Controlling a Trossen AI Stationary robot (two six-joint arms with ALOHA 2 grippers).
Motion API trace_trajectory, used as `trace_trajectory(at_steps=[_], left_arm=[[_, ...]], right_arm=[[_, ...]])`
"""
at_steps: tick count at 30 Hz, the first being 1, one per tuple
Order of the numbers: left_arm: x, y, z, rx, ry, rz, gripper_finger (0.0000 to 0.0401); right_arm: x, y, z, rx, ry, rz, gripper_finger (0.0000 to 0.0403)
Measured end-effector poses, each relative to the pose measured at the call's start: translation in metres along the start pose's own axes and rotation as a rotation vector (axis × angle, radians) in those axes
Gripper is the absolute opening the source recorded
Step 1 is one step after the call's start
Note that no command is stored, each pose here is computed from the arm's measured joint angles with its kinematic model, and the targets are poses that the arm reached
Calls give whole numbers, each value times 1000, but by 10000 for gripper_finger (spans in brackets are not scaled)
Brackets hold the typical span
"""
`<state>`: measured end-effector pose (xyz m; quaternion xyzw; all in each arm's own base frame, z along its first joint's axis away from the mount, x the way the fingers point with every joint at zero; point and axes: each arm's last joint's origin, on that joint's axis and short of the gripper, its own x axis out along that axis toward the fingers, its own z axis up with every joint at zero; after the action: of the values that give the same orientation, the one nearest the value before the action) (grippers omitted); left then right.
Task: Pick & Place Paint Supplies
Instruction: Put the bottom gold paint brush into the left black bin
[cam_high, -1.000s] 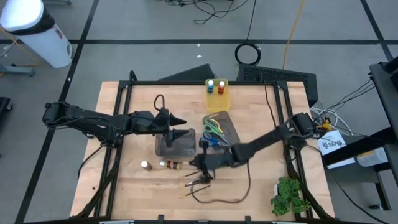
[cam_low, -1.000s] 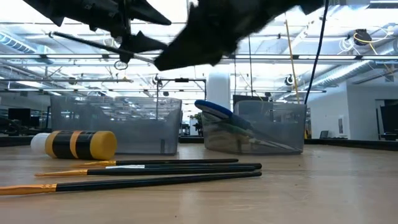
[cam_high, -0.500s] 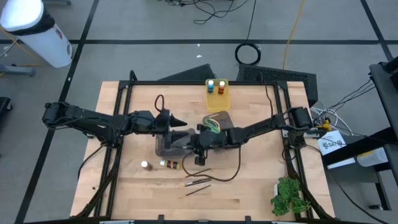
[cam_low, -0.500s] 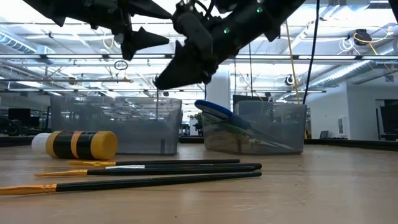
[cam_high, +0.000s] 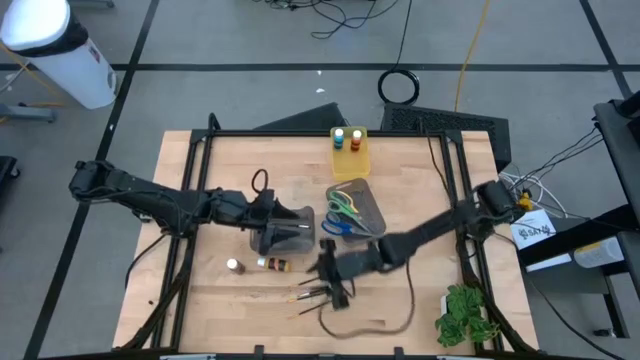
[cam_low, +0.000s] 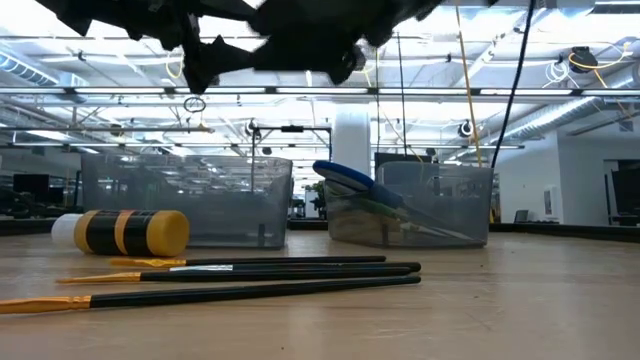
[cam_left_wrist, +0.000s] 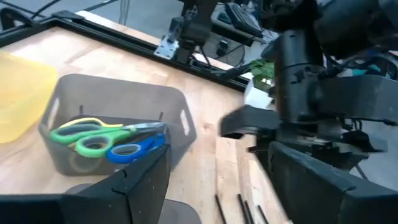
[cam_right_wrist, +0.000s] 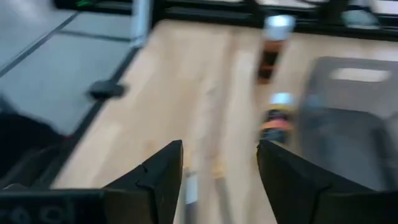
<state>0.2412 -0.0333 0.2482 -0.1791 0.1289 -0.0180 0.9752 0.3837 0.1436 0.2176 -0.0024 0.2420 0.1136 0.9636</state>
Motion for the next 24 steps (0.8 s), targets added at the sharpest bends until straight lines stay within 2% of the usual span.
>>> trace_trajectory(at_steps=[2,5,9,16,20,24], left_arm=[[0,-4,-1,5,-1,-11,278],[0,-8,-3,10,1,-16,278],[4,-13,-10,20,13,10,278],[14,-13,-20,17,36,57,278],[18,-12,-23,15,37,72,278],[19,-12,-22,18,30,70,278]], right_arm=[[-1,22,-5,-11,12,23,189],[7,48,-22,8,44,-6,181],[19,69,-49,-21,112,-15,172],[39,67,-87,-40,277,-4,157],[49,60,-96,-20,310,47,146],[54,55,-105,-28,348,33,128]])
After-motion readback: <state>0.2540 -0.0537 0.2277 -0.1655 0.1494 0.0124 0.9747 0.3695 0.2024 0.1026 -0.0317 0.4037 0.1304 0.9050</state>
